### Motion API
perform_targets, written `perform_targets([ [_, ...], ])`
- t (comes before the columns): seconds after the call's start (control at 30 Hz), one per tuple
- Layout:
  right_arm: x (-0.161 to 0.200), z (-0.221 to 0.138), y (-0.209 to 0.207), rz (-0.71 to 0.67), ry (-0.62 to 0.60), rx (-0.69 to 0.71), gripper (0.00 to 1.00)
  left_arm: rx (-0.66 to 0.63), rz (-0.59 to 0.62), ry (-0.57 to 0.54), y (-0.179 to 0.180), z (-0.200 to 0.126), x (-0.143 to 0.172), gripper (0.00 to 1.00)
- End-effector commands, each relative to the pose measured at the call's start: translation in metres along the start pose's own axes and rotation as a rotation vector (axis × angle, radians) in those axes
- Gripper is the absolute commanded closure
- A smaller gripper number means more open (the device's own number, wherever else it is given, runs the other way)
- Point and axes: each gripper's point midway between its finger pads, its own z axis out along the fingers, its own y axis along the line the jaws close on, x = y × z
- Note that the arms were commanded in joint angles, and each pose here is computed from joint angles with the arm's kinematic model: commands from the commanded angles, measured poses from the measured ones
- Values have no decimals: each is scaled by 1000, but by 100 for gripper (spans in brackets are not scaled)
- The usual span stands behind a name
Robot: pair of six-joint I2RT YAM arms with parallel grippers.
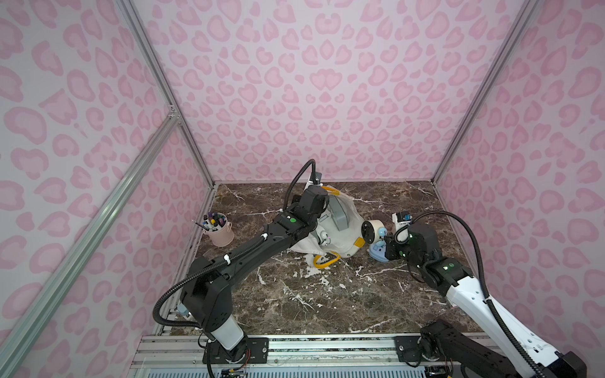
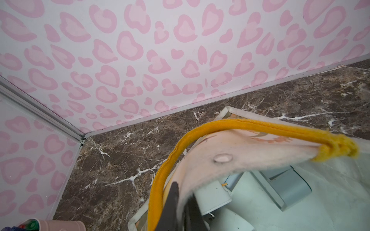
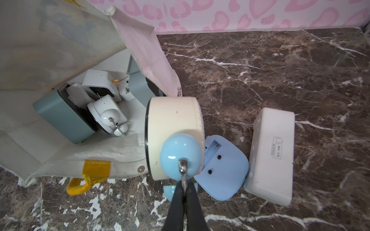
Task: Take the alarm clock out of the canvas bag
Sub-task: Place the alarm at the center of the board.
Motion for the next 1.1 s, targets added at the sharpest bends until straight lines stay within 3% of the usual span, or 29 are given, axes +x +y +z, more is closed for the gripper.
perform_targets([
  [0.0, -12, -1, -3, 18, -44, -9, 100, -35, 11, 5, 7, 0, 2, 97],
  [0.2, -23, -9, 0, 31, -72, -33, 100, -41, 15, 12, 8, 1, 4, 97],
  [0.4, -21, -3, -14, 33, -47, 29, 100, -36, 11, 2, 7, 0, 1, 97],
  [0.77, -34, 42, -33, 54, -44, 84, 100, -30, 5, 2, 6, -1, 3, 97],
  [1.07, -37, 100, -41, 33, 45, 108, 100, -27, 18, 0, 4, 0, 3, 97],
])
